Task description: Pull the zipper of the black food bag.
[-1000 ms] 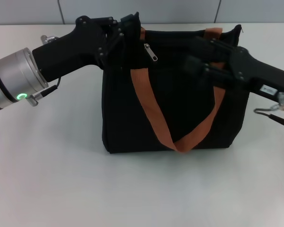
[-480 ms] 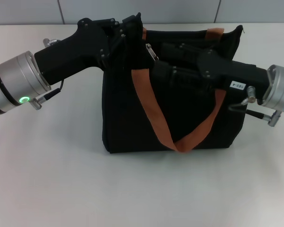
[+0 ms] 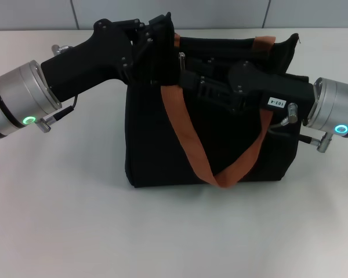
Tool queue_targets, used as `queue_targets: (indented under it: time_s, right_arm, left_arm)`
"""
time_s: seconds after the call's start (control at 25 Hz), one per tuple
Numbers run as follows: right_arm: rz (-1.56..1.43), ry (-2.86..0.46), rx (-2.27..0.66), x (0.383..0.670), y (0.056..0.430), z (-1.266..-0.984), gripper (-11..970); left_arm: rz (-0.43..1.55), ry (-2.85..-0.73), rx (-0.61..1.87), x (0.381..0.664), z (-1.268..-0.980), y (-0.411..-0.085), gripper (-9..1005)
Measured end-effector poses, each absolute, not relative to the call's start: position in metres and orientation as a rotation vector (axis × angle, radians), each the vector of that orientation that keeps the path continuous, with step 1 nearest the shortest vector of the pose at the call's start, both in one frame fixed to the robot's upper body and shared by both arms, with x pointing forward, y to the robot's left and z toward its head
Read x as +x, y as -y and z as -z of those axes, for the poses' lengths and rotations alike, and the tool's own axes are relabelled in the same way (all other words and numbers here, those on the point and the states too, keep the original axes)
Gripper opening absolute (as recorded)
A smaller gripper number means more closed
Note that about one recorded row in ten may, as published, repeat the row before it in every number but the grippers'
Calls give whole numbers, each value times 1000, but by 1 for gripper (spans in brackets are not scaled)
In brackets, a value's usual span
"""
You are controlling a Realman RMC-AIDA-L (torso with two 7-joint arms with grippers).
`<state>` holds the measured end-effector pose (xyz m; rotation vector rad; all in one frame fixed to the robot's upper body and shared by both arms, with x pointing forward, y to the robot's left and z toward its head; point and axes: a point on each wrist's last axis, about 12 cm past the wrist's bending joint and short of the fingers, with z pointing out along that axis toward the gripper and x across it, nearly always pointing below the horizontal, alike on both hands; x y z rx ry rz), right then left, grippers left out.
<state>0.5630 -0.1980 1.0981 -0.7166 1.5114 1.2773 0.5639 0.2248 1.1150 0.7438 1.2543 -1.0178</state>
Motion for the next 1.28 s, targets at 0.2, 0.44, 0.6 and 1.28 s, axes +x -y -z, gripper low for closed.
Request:
queue_targets:
  time_s: [0.2, 0.44, 0.6, 1.28]
  right_arm:
    - [-1279, -1531, -700, 565, 198, -1098, 421]
    - [-1282, -1549, -682, 567, 198, -1097, 332]
    - [-1318, -1527, -676, 563, 202, -1100, 300]
    - [-1366, -1635, -618, 569, 197, -1098, 273]
  left_arm:
    - [1020, -1252, 746, 564, -1115, -224, 22]
    - [1021, -1249, 747, 564, -1116, -223, 22]
    - [1019, -1244, 738, 565, -1116, -224, 22]
    - [1002, -1230, 748, 565, -1117, -223, 22]
